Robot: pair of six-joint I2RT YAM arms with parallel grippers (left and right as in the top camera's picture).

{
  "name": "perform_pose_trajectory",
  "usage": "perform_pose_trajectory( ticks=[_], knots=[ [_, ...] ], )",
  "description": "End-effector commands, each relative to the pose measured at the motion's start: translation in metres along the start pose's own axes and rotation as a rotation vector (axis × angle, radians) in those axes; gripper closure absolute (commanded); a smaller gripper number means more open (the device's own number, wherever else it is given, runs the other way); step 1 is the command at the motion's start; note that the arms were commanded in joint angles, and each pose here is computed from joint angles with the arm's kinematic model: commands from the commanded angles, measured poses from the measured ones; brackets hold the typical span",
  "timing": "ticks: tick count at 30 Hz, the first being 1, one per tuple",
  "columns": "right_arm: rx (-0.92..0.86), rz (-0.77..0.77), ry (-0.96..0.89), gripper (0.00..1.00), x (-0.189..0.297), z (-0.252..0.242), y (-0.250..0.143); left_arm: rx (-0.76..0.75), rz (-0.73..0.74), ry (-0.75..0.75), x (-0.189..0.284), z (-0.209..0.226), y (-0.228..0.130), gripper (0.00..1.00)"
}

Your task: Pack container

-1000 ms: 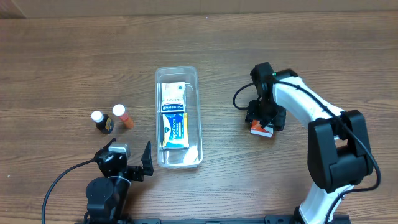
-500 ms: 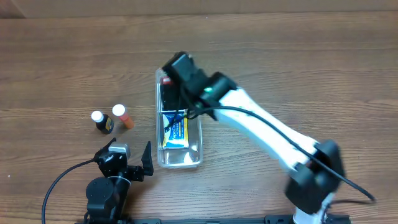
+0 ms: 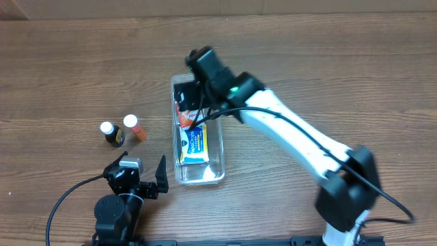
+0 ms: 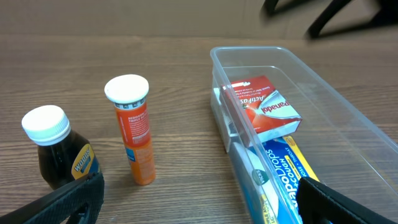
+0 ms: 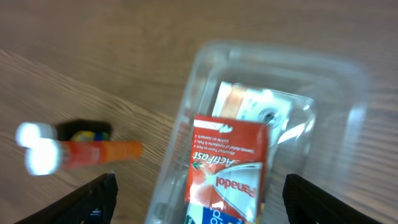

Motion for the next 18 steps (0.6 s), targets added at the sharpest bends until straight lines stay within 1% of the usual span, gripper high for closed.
perform_pose_trajectory(
  ticks=[1,2,4,5,7,9,12,14,16,18],
  knots=[
    [-0.133,-0.210,-0.094,0.11,0.093,-0.040,0.046,-0.018,-0.005,0.000,0.000,0.000,0.000,0.00],
    [-0.172,-0.223,-0.121,0.08,0.108,-0.057,0.051,-0.018,-0.005,0.000,0.000,0.000,0.000,0.00],
    [-0.288,-0.233,-0.210,0.01,0.140,-0.105,0.056,-0.018,-0.005,0.000,0.000,0.000,0.000,0.00],
    [-0.348,-0.222,-0.245,0.00,0.149,-0.127,0.055,-0.018,-0.005,0.000,0.000,0.000,0.000,0.00],
    [-0.453,-0.170,-0.283,0.00,0.161,-0.165,0.051,-0.018,-0.008,0.000,0.000,0.000,0.000,0.00],
    [-0.546,-0.127,-0.302,0.00,0.170,-0.196,0.045,-0.021,-0.064,0.003,0.000,0.001,0.011,0.00],
    [-0.622,-0.099,-0.324,0.00,0.180,-0.218,0.038,-0.005,-0.043,-0.002,0.000,0.000,0.007,0.00],
    [-0.640,-0.090,-0.337,0.00,0.182,-0.224,0.035,0.059,-0.025,-0.021,-0.001,-0.002,0.002,0.00],
    [-0.641,-0.090,-0.338,0.00,0.183,-0.224,0.035,0.147,-0.037,-0.015,0.004,-0.001,0.011,0.00],
    [-0.641,-0.090,-0.338,0.00,0.183,-0.224,0.035,0.215,-0.052,0.056,0.017,0.008,0.035,0.00]
  ],
)
Point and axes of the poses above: each gripper's point midway between its finger pads, its own x axis back along the fingers, its own z axis along the line the jaws close on, y = z × x, the point moved 6 cm from there along x, back along the fingers, and after that the axes turned 8 degrees about -x, right-handed, at the moved point
